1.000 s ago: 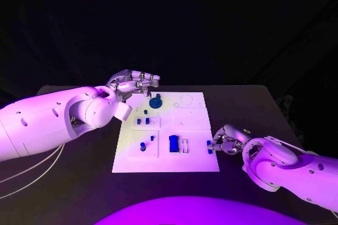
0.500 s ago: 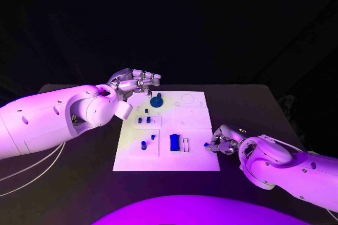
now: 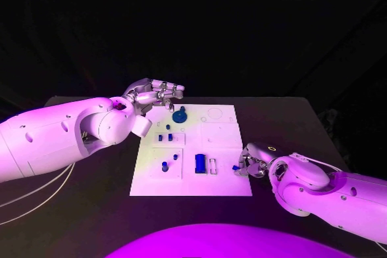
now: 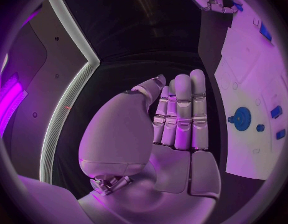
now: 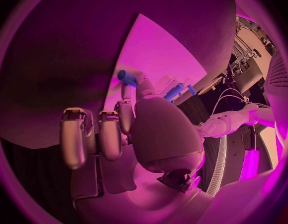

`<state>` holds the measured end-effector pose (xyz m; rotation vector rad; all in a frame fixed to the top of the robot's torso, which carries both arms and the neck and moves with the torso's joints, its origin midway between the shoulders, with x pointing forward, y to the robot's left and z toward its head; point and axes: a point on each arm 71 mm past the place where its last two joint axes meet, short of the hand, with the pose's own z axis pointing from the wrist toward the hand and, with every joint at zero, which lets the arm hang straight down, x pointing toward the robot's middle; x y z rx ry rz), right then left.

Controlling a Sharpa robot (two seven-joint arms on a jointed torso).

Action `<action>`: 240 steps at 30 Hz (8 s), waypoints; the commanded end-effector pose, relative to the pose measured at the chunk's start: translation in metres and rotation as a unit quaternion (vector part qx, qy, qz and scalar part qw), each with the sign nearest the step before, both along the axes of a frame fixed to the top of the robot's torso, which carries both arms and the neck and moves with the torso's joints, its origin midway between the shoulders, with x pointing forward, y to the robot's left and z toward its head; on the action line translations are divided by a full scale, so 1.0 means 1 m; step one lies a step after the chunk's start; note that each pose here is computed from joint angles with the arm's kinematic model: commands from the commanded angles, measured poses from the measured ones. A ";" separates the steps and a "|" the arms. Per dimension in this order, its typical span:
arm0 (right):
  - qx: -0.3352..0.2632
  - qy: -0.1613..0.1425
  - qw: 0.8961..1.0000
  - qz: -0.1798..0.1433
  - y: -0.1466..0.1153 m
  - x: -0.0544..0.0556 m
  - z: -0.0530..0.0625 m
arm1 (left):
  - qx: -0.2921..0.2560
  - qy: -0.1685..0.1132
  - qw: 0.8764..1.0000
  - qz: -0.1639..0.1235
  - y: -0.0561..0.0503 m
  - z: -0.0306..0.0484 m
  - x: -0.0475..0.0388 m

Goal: Assemble the parts on the task board

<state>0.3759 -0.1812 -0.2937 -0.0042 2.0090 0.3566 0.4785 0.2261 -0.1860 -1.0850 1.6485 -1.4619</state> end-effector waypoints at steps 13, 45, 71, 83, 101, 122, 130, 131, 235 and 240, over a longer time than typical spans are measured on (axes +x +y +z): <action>-0.086 0.012 0.996 0.031 0.005 -0.008 -0.011 | -0.003 0.001 1.000 -0.008 -0.002 0.0006 -0.0007; 0.152 0.032 0.984 -0.086 0.029 0.000 0.019 | -0.004 0.002 1.000 -0.010 -0.005 0.0005 -0.0007; 0.178 0.120 0.971 -0.102 0.056 0.006 -0.001 | -0.005 0.002 1.000 -0.015 -0.008 0.0007 -0.0012; 0.172 0.124 0.973 -0.094 0.060 0.008 -0.003 | -0.005 0.003 1.000 -0.016 -0.008 0.0006 -0.0013; 0.164 0.125 0.975 -0.083 0.062 0.007 -0.003 | -0.005 0.004 1.000 -0.016 -0.007 0.0006 -0.0015; 0.161 0.107 0.978 -0.078 0.056 0.006 -0.001 | -0.004 0.004 1.000 -0.015 -0.007 0.0005 -0.0014; 0.153 0.098 0.982 -0.058 0.050 -0.001 0.002 | -0.004 0.004 1.000 -0.014 -0.006 0.0005 -0.0015; 0.153 0.097 0.982 -0.056 0.050 -0.003 0.003 | -0.004 0.004 1.000 -0.014 -0.005 0.0005 -0.0015; 0.164 0.088 0.982 -0.016 0.038 -0.007 0.003 | -0.002 0.008 1.000 -0.017 -0.004 0.0001 -0.0020; 0.161 0.087 0.983 -0.018 0.037 -0.005 0.002 | -0.002 0.008 1.000 -0.017 -0.004 0.0001 -0.0020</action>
